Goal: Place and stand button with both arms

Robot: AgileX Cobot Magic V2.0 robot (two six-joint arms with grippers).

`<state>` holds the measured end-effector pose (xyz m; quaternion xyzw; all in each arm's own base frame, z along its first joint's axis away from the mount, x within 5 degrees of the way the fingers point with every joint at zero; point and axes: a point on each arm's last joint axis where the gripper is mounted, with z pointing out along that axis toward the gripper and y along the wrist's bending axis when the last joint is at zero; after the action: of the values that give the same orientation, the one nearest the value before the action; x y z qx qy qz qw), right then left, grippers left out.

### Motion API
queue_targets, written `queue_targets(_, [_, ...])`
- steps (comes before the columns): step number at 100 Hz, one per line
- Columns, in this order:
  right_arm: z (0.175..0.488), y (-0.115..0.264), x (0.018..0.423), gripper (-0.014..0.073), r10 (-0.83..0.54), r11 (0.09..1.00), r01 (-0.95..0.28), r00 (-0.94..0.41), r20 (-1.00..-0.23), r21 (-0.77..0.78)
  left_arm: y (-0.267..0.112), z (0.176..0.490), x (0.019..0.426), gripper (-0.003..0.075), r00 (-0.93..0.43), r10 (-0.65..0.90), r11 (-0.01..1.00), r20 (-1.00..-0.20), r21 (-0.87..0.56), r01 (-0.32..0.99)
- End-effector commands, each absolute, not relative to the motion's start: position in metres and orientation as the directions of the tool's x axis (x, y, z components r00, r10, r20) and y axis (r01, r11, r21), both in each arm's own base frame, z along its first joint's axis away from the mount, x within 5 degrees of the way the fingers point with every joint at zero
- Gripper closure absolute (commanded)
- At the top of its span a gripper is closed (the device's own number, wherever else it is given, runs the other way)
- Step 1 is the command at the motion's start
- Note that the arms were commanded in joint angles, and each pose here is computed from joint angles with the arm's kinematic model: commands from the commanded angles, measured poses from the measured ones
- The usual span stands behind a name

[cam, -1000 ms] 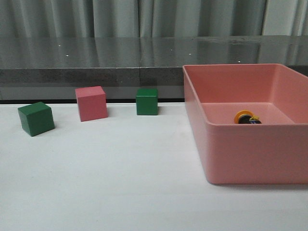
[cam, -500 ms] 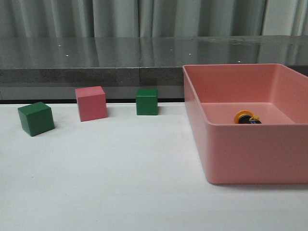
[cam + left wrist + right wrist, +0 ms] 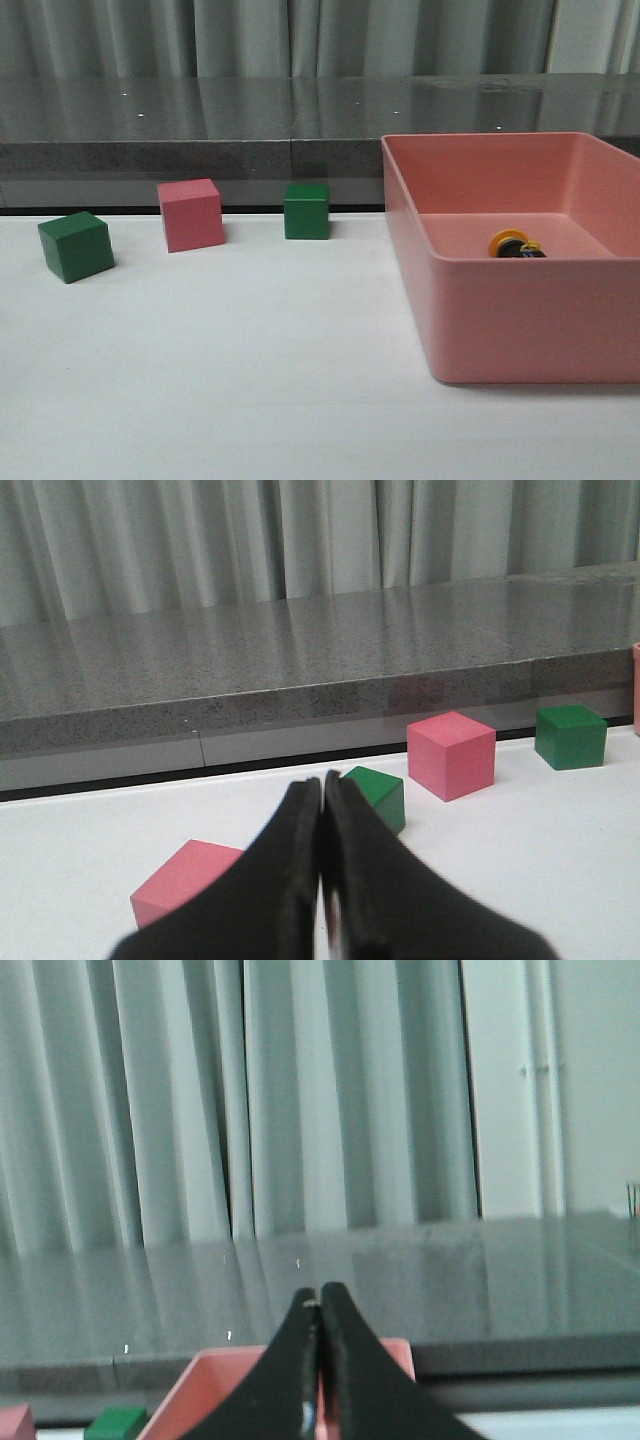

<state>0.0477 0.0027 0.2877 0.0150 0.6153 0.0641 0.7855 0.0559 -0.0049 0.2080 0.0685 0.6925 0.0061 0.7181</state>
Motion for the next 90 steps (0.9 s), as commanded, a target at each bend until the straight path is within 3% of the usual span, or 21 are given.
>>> queue_targets(1, [0.318,0.004,0.059,0.0657,0.08,0.995,-0.067,0.129,-0.988,0.072,-0.005,0.202,0.055,0.074,0.105,0.089,0.992,-0.99,0.098,0.083])
queue_targets(27, [0.362,0.008,0.135,0.0657,0.031,0.997,-0.055,-0.235,-0.972,0.045,-0.005,0.202,0.055,0.074,0.105,0.089,0.992,-0.99,0.098,0.083])
queue_targets(36, [0.376,0.013,0.164,0.0657,0.066,0.994,-0.065,-0.302,-0.951,0.09,-0.005,0.202,0.055,0.074,0.105,0.089,0.992,-0.99,0.098,0.083])
queue_targets(71, [0.359,0.046,0.265,0.0648,0.069,0.979,-0.134,-0.498,-0.865,0.155,-0.005,0.202,0.055,0.074,0.105,0.089,0.992,-0.99,0.098,0.083])
queue_targets(78, [0.351,0.057,0.28,0.0589,0.042,0.976,-0.161,-0.521,-0.853,0.146,-0.005,0.202,0.055,0.074,0.105,0.089,0.992,-0.99,0.098,0.083])
queue_targets(90, [0.329,0.074,0.296,0.033,-0.054,0.968,-0.23,-0.572,-0.818,0.097,-0.005,0.202,0.055,0.074,0.105,0.089,0.992,-0.99,0.098,0.083])
